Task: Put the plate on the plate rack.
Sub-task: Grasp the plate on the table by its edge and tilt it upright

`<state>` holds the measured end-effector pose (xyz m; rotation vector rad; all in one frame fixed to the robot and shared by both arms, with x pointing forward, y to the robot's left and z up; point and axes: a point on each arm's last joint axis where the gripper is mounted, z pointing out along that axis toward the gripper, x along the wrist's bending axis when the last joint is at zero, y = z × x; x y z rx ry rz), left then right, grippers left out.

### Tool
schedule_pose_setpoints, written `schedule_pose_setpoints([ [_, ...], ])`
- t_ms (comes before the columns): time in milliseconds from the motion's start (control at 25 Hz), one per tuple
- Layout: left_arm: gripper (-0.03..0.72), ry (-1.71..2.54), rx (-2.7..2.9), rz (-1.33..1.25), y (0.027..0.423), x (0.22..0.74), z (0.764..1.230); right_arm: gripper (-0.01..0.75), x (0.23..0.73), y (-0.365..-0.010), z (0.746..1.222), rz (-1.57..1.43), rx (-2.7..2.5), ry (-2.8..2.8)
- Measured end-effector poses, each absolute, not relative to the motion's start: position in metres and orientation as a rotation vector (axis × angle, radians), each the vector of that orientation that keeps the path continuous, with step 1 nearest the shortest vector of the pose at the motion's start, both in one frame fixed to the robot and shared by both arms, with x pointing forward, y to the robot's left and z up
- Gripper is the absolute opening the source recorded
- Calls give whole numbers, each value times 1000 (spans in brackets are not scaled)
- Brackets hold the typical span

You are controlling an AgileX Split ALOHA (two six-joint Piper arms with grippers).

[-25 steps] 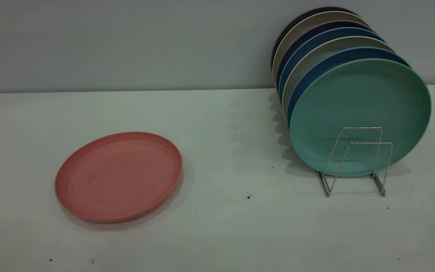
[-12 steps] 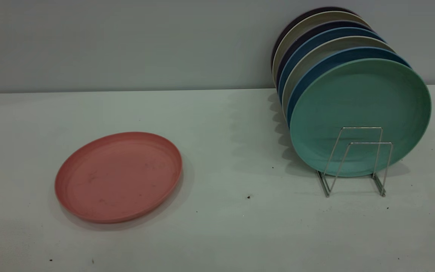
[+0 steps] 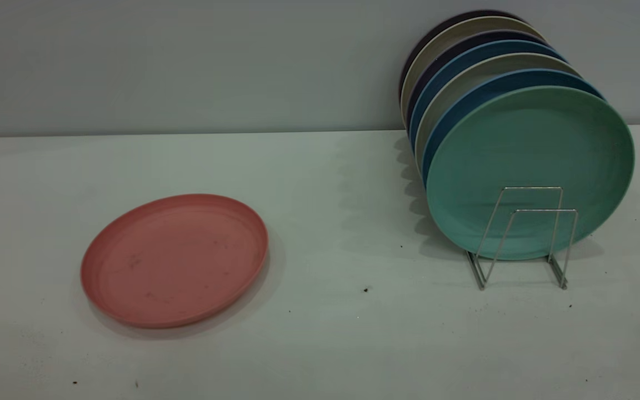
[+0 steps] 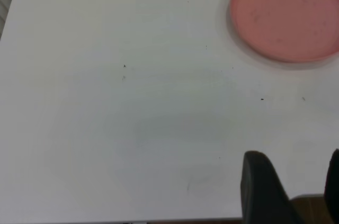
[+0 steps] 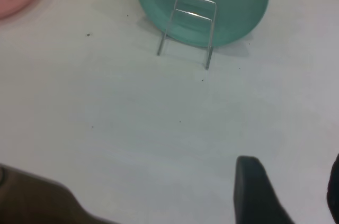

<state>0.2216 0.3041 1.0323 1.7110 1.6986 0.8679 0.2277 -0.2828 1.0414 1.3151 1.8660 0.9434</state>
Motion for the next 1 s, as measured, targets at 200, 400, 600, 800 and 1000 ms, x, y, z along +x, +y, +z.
schedule_pose_setpoints([
  [200,336,1680,1700,889,304,222,1035,352,228,-282,1042,956,1311,1859],
  [400,387,1665,1690,897,304,237,1045,414,242,-278,1050,1011,1340,1873],
  [600,469,1773,1721,780,304,275,1048,436,276,-272,1062,1105,1344,1877],
  [800,478,1898,1747,603,302,327,1039,438,317,-265,1062,1143,1354,1977],
  [1000,478,1976,1745,442,297,382,1014,438,359,-260,1051,1169,1396,2062],
])
